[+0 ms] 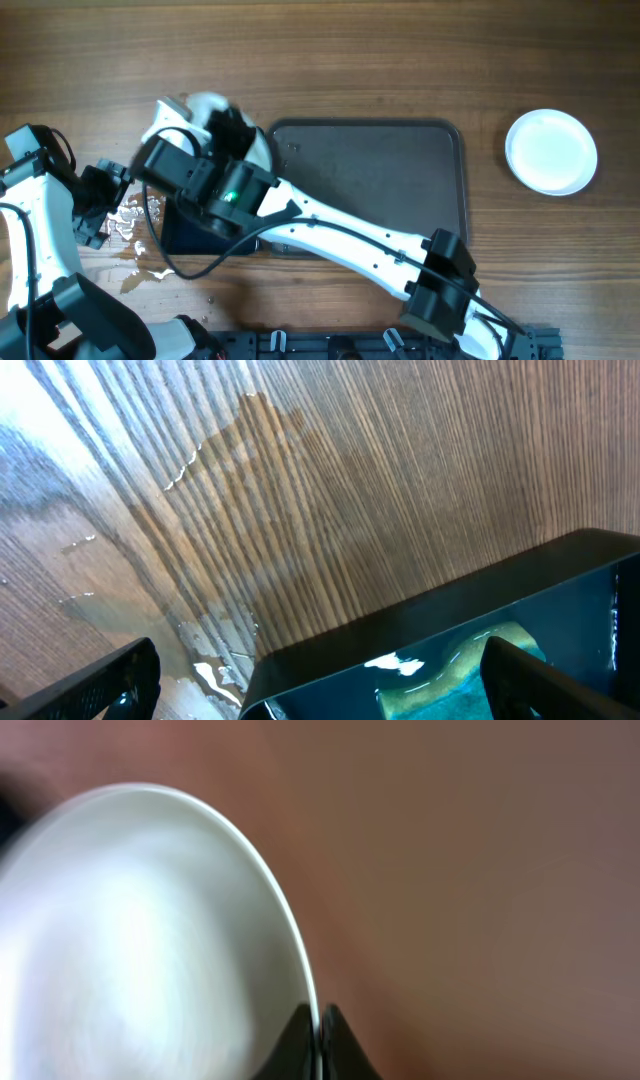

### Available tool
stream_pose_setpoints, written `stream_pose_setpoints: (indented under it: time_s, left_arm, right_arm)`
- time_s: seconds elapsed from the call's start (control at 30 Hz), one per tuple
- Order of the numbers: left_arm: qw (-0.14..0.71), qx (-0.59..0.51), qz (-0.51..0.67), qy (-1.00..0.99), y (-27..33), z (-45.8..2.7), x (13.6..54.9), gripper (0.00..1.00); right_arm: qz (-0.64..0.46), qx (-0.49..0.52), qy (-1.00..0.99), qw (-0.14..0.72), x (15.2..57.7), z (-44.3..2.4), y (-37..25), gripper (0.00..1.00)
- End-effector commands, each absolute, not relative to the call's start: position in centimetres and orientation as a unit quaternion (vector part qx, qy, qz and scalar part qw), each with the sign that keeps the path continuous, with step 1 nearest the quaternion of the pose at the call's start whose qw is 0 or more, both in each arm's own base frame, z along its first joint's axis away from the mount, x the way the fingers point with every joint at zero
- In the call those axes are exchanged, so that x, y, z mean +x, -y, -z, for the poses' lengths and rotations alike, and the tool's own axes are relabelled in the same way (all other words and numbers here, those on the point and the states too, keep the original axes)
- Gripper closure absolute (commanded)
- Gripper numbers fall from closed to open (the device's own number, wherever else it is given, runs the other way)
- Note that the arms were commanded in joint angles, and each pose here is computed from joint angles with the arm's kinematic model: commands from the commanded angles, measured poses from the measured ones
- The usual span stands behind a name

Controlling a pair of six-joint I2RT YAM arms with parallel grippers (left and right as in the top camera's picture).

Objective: Clean dirty plates on tray and stack at the side
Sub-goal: 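Carry the plate right and stack it on the side plates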

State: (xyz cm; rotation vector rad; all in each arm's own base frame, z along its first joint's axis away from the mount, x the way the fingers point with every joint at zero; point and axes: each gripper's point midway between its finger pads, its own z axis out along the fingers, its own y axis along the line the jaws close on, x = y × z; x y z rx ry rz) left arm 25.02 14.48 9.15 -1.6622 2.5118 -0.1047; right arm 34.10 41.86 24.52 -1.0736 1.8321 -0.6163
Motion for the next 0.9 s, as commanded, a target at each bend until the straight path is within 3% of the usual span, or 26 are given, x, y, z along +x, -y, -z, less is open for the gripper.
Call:
stream_pose_setpoints:
  time_s: [0.0, 0.07, 0.2, 0.33, 0.43, 0.5, 0.6, 0.73, 0.87]
  left_arm:
    - [0.065, -0.559, 0.041, -0.825, -14.6, -9.2, 25.3, 0.0]
    - [0.065, -0.559, 0.041, -0.826, -14.6, -9.2, 25.3, 0.0]
    - [0.065, -0.559, 0.041, -0.826, -14.5, -9.2, 25.3, 0.0]
    - [0.065, -0.558, 0.041, -0.826, -14.5, -9.2, 25.3, 0.0]
    - [0.065, -0.558, 0.041, -0.826, -14.5, -9.2, 25.3, 0.0]
    - [0.065, -0.558, 0.041, -0.826, -14.5, -9.2, 25.3, 0.0]
    - [0.065, -0.558, 0.041, -0.826, -14.5, -9.2, 25.3, 0.0]
    - [0.065, -0.558, 0.041, -0.826, -14.5, -9.2, 25.3, 0.0]
    - [0.065, -0.558, 0.041, -0.826, -14.5, -9.2, 25.3, 0.0]
  right_arm:
    - [-0.048, -0.299, -0.889, 0.344, 32.6, -20.1, -43.6, 0.96]
    - [-0.115, -0.249, -0.906, 0.321, 35.1, -22.4, -41.0, 0.96]
    - [-0.096, -0.113, -0.93, 0.336, 40.8, -27.1, -29.4, 0.96]
    - [0.0, 0.122, -0.96, 0.253, 44.5, -24.9, -7.8, 0.96]
    - [0.05, 0.251, -0.947, 0.192, 43.4, -21.8, 4.7, 0.96]
    - [0.071, 0.347, -0.924, 0.145, 40.4, -19.2, 12.4, 0.96]
    - [0.079, 0.452, -0.884, 0.091, 35.7, -15.0, 19.4, 0.96]
    - [0.082, 0.534, -0.84, 0.042, 30.3, -9.5, 24.0, 0.96]
    - [0.044, 0.531, -0.844, 0.059, 31.0, -7.0, 23.7, 0.96]
